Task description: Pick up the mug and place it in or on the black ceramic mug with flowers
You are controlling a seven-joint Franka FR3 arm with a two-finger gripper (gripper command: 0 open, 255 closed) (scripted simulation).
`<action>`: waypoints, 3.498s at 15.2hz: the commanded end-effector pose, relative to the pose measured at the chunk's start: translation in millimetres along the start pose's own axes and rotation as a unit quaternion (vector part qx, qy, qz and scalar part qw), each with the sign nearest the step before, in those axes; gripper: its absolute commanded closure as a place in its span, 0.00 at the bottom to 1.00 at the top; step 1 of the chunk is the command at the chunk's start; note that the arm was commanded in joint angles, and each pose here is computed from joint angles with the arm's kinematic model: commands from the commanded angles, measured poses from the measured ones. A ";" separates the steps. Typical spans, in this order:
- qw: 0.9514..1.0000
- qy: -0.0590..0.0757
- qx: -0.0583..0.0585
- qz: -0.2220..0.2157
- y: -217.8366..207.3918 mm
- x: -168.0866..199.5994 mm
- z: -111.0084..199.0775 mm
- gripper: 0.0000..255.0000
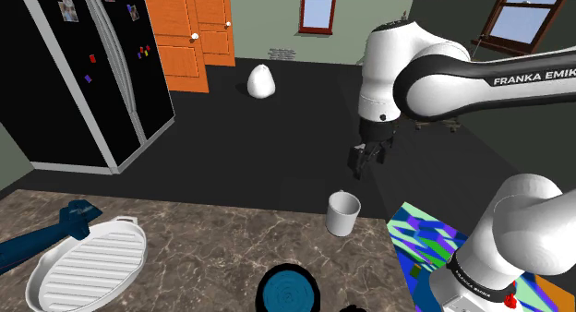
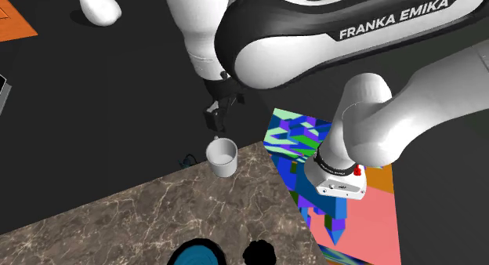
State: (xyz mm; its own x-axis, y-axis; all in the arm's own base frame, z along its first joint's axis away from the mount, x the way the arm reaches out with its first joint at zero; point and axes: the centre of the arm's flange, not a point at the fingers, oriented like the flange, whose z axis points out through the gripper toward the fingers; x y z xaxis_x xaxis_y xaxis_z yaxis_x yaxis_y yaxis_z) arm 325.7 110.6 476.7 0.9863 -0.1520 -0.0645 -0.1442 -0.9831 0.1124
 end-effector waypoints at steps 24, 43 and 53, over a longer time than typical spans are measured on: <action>1.000 -0.008 0.018 0.001 -104.5 19.1 116.2 0.00; 1.000 -0.008 0.018 0.001 -99.7 16.4 74.3 1.00; 1.000 -0.008 0.018 0.001 -93.8 13.0 22.0 1.00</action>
State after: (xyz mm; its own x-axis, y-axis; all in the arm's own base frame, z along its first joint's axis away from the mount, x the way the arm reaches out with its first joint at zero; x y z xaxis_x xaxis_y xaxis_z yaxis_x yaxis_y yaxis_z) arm 350.0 199.2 437.6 0.9847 -0.1546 -0.0799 -0.1486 -0.9860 0.0760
